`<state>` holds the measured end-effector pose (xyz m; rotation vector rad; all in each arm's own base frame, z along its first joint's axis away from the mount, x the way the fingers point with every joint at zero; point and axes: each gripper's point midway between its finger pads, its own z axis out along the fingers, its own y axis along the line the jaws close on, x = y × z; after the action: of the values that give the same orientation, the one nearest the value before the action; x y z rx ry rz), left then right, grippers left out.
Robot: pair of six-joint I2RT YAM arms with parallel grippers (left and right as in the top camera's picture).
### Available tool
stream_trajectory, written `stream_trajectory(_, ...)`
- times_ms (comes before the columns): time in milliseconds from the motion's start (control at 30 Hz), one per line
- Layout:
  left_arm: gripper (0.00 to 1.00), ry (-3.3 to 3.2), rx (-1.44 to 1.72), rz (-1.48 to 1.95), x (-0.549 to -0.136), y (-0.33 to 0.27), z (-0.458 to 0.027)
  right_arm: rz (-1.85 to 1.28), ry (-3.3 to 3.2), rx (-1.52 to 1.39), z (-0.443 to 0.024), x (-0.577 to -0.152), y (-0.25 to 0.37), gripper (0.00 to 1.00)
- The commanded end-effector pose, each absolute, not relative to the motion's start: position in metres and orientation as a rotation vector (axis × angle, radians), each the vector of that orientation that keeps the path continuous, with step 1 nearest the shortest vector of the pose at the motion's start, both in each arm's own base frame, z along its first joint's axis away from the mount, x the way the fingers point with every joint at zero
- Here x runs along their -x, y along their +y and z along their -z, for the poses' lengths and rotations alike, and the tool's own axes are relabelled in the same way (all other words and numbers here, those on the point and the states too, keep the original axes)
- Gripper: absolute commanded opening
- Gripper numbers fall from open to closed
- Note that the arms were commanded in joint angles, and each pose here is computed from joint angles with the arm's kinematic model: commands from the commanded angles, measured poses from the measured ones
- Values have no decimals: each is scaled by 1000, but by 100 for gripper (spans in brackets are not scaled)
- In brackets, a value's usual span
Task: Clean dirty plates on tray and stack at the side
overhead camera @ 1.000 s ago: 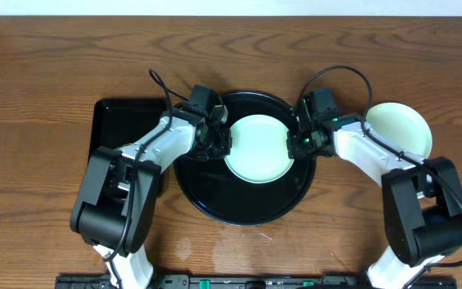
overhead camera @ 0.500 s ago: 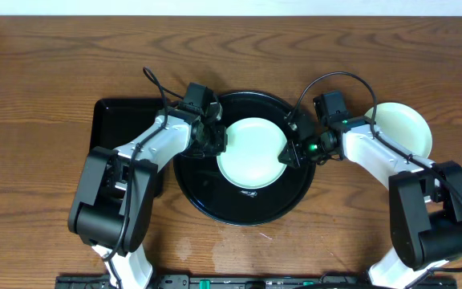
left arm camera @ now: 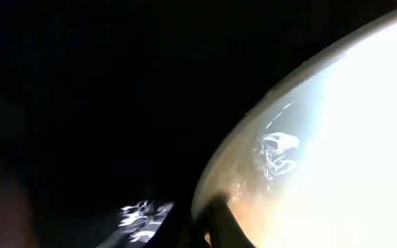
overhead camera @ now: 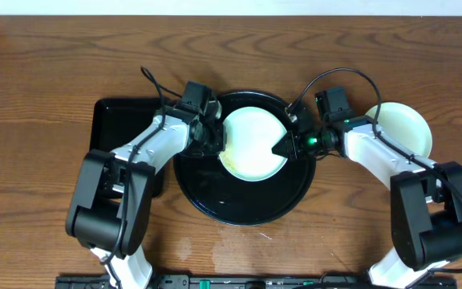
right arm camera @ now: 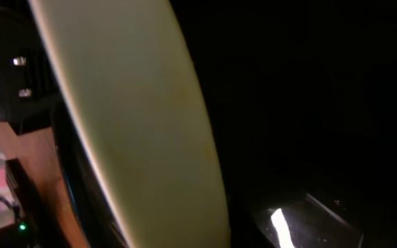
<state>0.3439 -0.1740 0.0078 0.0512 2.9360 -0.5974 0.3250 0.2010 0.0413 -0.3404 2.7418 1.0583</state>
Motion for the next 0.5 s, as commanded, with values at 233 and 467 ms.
stream_trajectory(233, 40, 2895, 2, 739, -348, -172, -49, -856, 2713, 394, -65, -324, 198, 1)
stream_trajectory(467, 59, 2732, 122, 724, -348, -124, -128, -462, 2567, 380, -117, -338, 166, 1)
